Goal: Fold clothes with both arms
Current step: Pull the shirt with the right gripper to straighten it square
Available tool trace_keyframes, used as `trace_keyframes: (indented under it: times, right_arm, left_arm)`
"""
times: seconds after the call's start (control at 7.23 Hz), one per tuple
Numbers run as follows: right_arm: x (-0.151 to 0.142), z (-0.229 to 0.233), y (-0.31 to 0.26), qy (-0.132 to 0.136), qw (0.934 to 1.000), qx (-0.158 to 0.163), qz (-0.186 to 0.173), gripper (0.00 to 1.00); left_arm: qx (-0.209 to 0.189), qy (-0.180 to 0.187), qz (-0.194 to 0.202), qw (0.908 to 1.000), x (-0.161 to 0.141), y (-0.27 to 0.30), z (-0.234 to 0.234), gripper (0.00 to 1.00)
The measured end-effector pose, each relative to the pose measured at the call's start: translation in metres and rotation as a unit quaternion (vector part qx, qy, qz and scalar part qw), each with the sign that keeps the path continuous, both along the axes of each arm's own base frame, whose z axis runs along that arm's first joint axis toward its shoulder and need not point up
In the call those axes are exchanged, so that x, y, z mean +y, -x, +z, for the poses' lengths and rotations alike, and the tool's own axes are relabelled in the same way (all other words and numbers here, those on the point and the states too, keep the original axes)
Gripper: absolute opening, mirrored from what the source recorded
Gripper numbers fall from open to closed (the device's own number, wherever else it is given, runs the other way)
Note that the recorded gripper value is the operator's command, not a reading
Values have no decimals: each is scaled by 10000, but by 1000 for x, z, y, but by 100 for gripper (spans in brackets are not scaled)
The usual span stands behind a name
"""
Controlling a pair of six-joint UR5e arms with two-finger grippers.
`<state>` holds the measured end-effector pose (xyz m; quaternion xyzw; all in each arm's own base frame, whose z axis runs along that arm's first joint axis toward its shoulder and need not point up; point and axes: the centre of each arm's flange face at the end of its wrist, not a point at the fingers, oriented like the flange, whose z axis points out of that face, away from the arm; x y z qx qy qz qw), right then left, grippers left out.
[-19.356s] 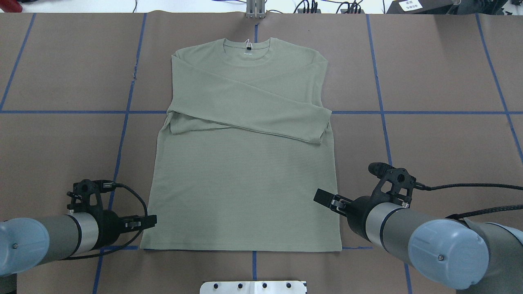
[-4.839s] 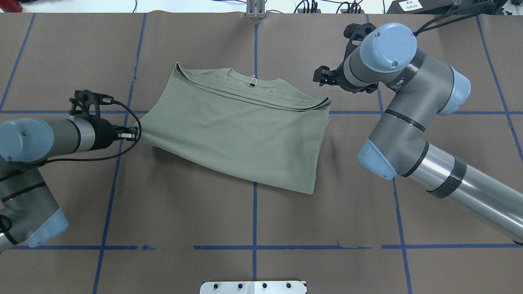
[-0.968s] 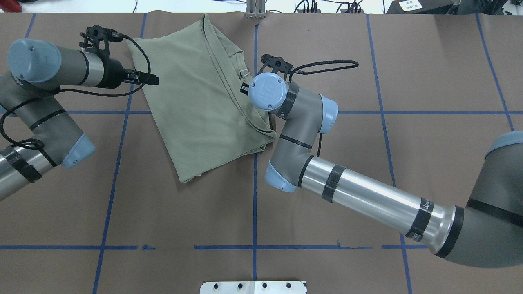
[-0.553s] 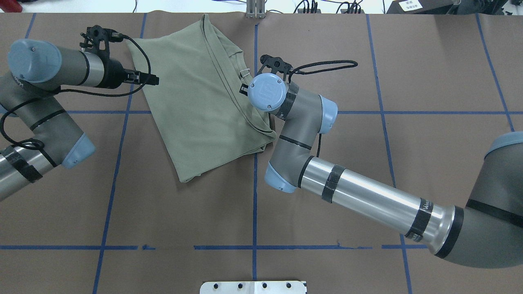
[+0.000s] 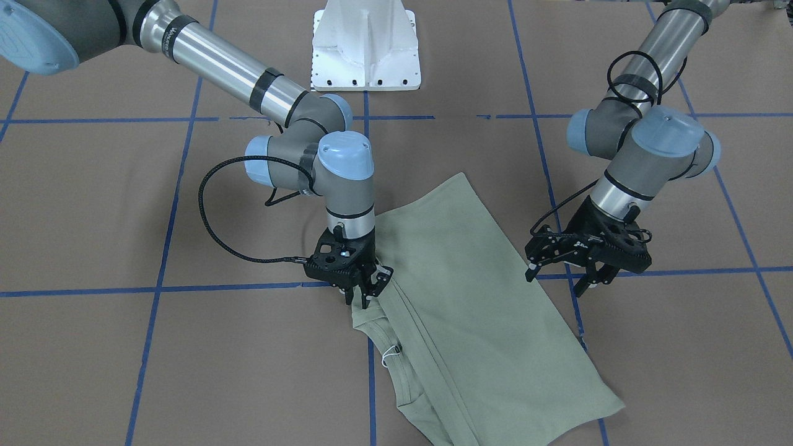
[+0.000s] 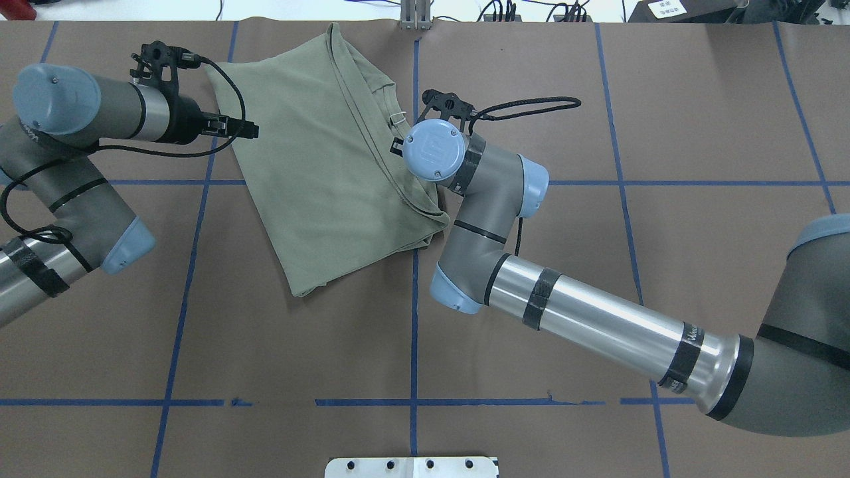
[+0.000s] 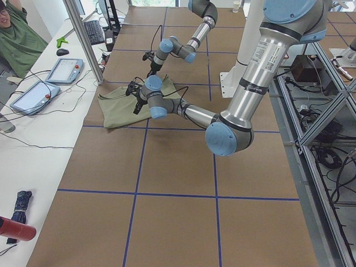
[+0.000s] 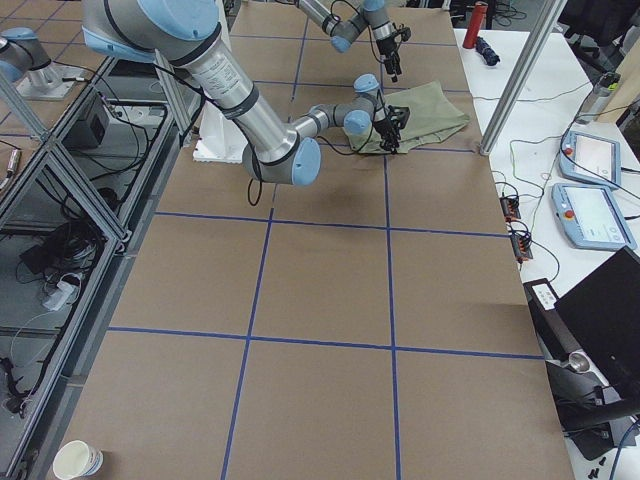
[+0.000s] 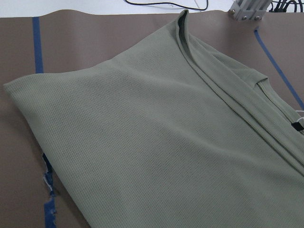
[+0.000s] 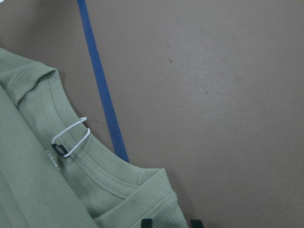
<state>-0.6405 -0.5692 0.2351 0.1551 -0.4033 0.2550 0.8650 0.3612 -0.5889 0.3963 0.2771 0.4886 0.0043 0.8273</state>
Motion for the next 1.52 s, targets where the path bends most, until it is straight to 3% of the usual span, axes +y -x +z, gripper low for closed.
trace_keyframes:
  times: [0.41,0.69,0.97,1.24,1.38,1.52]
  right_arm:
    - [2,-5,-3,-91,9998,84,-126,0]
    - [27,-27,-28,-8,9994,207,-274,0]
    - [93,-16,-64,-9,9984,282,-497,0]
    - [180,10,-109,-155,9965,392,-721,0]
    - [207,22,-124,-215,9957,462,-778,30]
    - [220,32,-130,-236,9950,529,-810,99]
  left_arm:
    - [-6,8,4,10000,0,0,1,100]
    - [1,3,12,10000,1,-1,1,100]
    - [2,2,23,10000,1,-2,0,100]
    - [1,-1,37,10000,2,-4,0,100]
    - [3,-1,46,10000,3,-5,0,100]
    - [4,0,52,10000,3,-5,0,100]
